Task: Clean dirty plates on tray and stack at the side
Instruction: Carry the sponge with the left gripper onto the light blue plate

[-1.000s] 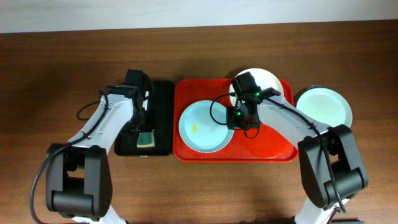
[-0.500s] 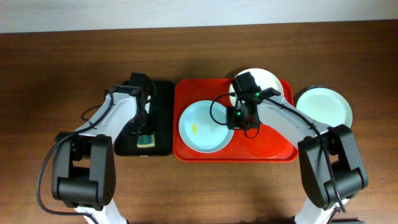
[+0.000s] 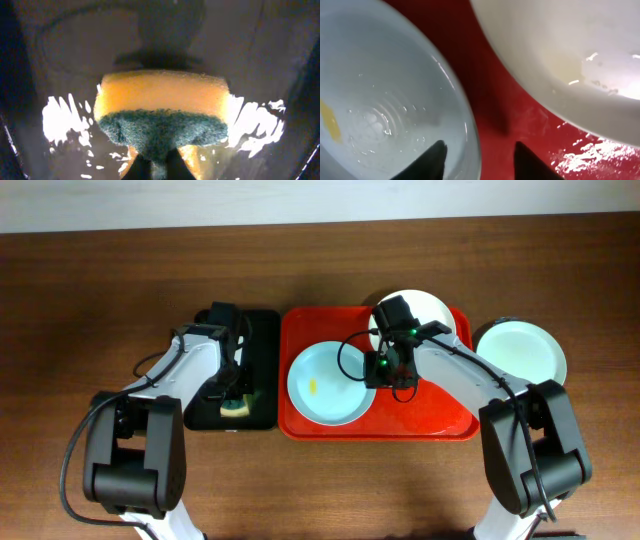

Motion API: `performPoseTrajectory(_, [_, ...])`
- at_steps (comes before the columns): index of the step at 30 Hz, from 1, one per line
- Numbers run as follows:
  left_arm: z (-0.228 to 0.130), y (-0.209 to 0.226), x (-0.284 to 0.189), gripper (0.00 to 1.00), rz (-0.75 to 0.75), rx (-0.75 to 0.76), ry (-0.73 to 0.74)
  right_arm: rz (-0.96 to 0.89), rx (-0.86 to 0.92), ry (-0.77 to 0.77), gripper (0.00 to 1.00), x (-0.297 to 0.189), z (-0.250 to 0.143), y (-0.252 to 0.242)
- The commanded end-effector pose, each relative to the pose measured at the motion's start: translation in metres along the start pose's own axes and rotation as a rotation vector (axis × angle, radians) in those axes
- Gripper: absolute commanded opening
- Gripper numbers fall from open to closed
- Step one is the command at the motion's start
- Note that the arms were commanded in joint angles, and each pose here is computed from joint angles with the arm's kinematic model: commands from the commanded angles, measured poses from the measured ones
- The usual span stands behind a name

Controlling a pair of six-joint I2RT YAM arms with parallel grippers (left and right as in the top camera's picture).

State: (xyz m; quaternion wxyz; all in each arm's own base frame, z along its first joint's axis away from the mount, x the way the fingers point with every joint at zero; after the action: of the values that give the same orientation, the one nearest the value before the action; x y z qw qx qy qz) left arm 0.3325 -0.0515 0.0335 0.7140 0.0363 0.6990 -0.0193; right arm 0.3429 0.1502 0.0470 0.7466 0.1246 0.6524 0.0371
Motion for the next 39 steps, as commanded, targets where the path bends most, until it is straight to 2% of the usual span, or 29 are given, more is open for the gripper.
performPoseTrajectory(1, [-0.008, 0.001, 0.007, 0.0, -0.001, 0.006, 0.035, -0.006, 0.003, 0.011, 0.51, 0.004, -0.003, 0.0])
performPoseTrajectory(4, [0.005, 0.001, -0.018, 0.0, -0.006, 0.004, -0.036, 0.016, 0.004, 0.027, 0.5, 0.004, -0.006, 0.003])
performPoseTrajectory(5, [0.011, 0.001, -0.031, 0.0, -0.009, 0.004, -0.078, 0.022, 0.005, 0.034, 0.46, 0.004, -0.007, 0.003])
performPoseTrajectory(6, [0.016, 0.001, -0.045, 0.0, -0.013, 0.002, -0.124, 0.028, 0.006, 0.041, 0.38, 0.004, -0.008, 0.004])
performPoseTrajectory(7, [0.024, 0.002, -0.07, 0.0, -0.01, 0.0, -0.202, 0.027, 0.006, 0.045, 0.24, 0.004, -0.009, 0.004])
performPoseTrajectory(8, [0.029, 0.006, -0.095, 0.0, 0.012, -0.006, -0.281, 0.026, 0.007, 0.048, 0.18, 0.004, -0.01, 0.004])
performPoseTrajectory(12, [0.031, 0.02, -0.161, 0.0, 0.077, -0.036, -0.506, 0.021, 0.01, 0.066, 0.13, 0.004, -0.013, 0.002])
performPoseTrajectory(16, [0.025, 0.022, -0.2, 0.0, 0.067, -0.048, -0.633, 0.025, 0.014, 0.069, 0.08, 0.003, -0.014, 0.003])
performPoseTrajectory(18, [0.023, 0.022, -0.205, 0.0, 0.065, -0.049, -0.646, 0.036, 0.016, 0.079, 0.04, 0.003, -0.015, 0.004])
performPoseTrajectory(22, [0.023, 0.021, -0.2, 0.0, 0.063, -0.046, -0.631, 0.038, 0.069, 0.091, 0.05, 0.003, -0.017, 0.005])
performPoseTrajectory(23, [0.024, 0.02, -0.199, 0.0, 0.063, -0.045, -0.627, 0.038, 0.069, 0.091, 0.16, 0.003, -0.017, 0.005])
performPoseTrajectory(24, [0.024, 0.02, -0.198, 0.0, 0.062, -0.043, -0.624, 0.039, 0.068, 0.088, 0.34, 0.003, -0.017, 0.005])
performPoseTrajectory(27, [0.025, 0.018, -0.195, 0.0, 0.053, -0.038, -0.616, 0.022, 0.064, 0.059, 0.41, 0.004, -0.012, 0.003])
performPoseTrajectory(31, [0.027, 0.015, -0.188, 0.0, 0.045, -0.013, -0.593, 0.017, 0.059, 0.022, 0.37, 0.004, -0.005, 0.003])
performPoseTrajectory(33, [0.029, 0.011, -0.182, 0.0, 0.021, -0.004, -0.574, 0.017, 0.059, 0.022, 0.22, 0.004, -0.004, 0.003])
performPoseTrajectory(34, [0.029, 0.01, -0.179, 0.0, 0.014, 0.003, -0.567, 0.017, 0.059, 0.023, 0.08, 0.004, -0.005, 0.003])
performPoseTrajectory(35, [0.03, 0.007, -0.176, 0.0, 0.004, 0.025, -0.556, 0.016, 0.059, 0.024, 0.04, 0.004, -0.005, 0.003])
performPoseTrajectory(39, [0.033, 0.0, -0.163, 0.0, -0.033, 0.079, -0.517, 0.047, 0.071, 0.071, 0.04, 0.004, -0.013, 0.007])
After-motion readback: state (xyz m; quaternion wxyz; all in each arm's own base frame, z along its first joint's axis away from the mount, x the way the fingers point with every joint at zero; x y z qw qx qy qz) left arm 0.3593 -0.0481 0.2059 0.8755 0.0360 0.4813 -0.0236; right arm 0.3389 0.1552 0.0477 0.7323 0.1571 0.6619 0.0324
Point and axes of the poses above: each gripper's point midway between its finger pads, its own x axis out along the fingers, its own y axis along the line the jaws close on, z = x × y, the point moved 3 cm from there along -x, back along the fingers, and after that the axes turned 6 degrees about x, right-handed, at the moved point
